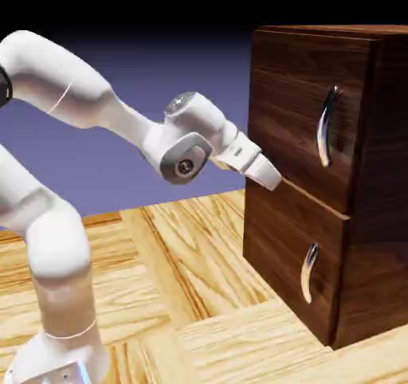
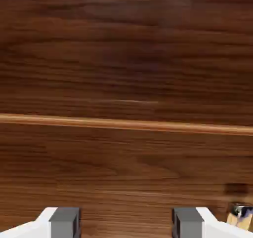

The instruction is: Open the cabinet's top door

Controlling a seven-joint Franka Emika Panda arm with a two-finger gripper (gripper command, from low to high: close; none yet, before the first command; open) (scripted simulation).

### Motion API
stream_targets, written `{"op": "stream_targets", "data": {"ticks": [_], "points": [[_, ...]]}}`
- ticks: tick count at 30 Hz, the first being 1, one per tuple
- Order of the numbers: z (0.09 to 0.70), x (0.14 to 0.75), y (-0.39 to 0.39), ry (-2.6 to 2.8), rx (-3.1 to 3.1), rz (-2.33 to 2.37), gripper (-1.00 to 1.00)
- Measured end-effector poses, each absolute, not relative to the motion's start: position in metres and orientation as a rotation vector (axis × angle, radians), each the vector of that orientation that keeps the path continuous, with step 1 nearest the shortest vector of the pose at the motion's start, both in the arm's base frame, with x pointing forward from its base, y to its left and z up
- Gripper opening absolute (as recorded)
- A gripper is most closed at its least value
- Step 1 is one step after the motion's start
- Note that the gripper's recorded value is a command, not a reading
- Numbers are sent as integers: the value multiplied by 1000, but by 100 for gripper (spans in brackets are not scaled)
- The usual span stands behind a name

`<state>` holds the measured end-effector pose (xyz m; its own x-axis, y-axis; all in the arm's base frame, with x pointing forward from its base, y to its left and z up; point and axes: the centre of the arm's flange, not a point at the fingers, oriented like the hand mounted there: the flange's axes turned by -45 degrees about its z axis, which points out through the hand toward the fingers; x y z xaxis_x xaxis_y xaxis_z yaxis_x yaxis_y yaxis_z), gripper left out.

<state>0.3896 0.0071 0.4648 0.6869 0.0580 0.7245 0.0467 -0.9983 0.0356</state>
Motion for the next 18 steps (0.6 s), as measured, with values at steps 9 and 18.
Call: {"op": "stream_targets", "data": {"ticks": [9,18], "points": [[509,386,21,133,2786,1387,0],[543,376,25,153,2691,1542,0]]}}
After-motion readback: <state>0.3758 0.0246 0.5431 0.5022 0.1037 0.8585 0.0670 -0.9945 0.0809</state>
